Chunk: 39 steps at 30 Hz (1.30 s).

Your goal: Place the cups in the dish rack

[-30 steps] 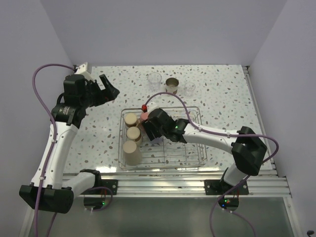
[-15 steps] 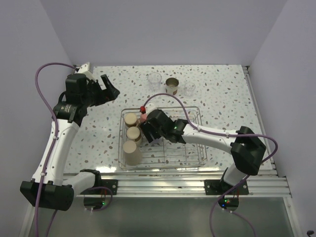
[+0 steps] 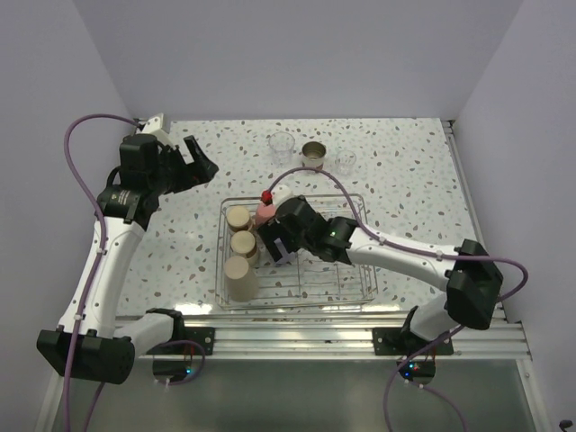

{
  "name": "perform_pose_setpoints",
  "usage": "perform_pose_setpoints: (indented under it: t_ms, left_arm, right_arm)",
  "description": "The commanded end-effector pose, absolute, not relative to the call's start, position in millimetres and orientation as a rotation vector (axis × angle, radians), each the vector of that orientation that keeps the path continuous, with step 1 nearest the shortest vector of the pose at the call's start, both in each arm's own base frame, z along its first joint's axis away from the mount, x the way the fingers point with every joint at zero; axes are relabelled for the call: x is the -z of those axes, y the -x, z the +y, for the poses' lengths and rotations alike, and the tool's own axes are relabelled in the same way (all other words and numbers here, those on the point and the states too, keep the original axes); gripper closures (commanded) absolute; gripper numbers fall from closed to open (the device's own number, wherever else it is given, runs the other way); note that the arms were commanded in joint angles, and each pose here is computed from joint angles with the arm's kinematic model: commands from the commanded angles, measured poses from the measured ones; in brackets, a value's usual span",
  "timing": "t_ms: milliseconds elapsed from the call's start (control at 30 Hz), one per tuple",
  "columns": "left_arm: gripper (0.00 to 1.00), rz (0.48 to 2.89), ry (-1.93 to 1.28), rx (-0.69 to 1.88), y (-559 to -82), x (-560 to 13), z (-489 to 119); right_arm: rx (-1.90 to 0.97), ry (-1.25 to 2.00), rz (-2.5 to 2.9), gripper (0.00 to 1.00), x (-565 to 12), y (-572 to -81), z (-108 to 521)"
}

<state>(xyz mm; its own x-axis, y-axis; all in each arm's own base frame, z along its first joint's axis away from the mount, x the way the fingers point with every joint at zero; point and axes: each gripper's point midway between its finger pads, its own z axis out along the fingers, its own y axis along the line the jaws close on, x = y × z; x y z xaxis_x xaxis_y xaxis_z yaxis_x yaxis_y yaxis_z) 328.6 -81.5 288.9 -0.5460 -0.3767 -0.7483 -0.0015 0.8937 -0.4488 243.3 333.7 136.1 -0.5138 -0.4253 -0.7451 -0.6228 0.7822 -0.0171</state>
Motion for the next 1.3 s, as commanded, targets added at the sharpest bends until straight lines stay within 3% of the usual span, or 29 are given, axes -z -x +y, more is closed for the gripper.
perform_pose_setpoints:
  t_ms: [0,167,267,467,767,1033,1267]
  left_arm:
    - [0.07,2.041,0.238,0.474,-335.1,-304.0,-77.8]
    - [0.07,2.03,0.233,0.472,-336.9,-309.6,-77.6]
    - [0.07,2.01,0.227,0.471,-338.6,-320.4,-77.4]
    - [0.07,2.014,0.226,0.572,-338.5,-322.7,-91.5]
    - [0.08,2.011,0.228,0.627,-333.2,-331.7,-98.1]
    - [0.08,2.019,0.237,0.606,-330.0,-324.1,-94.7]
    - [0.08,2.026,0.248,0.591,-332.4,-312.8,-92.7]
  right_arm:
    - [-0.348,0.696,2.041,0.02,-205.6,-253.0,327.0]
    - [-0.357,0.54,1.997,0.02,-259.8,-289.4,300.9]
    - [-0.383,0.307,1.957,0.02,-311.5,-354.9,262.6]
    - [-0.402,0.166,1.95,0.02,-342.3,-440.3,262.3]
    - [-0.523,0.088,2.136,0.06,-282.8,-524.3,303.1]
    - [-0.561,0.02,2.174,0.34,-230.7,-554.9,312.4]
    - [-0.512,0.01,2.219,0.39,-189.7,-567.6,314.6]
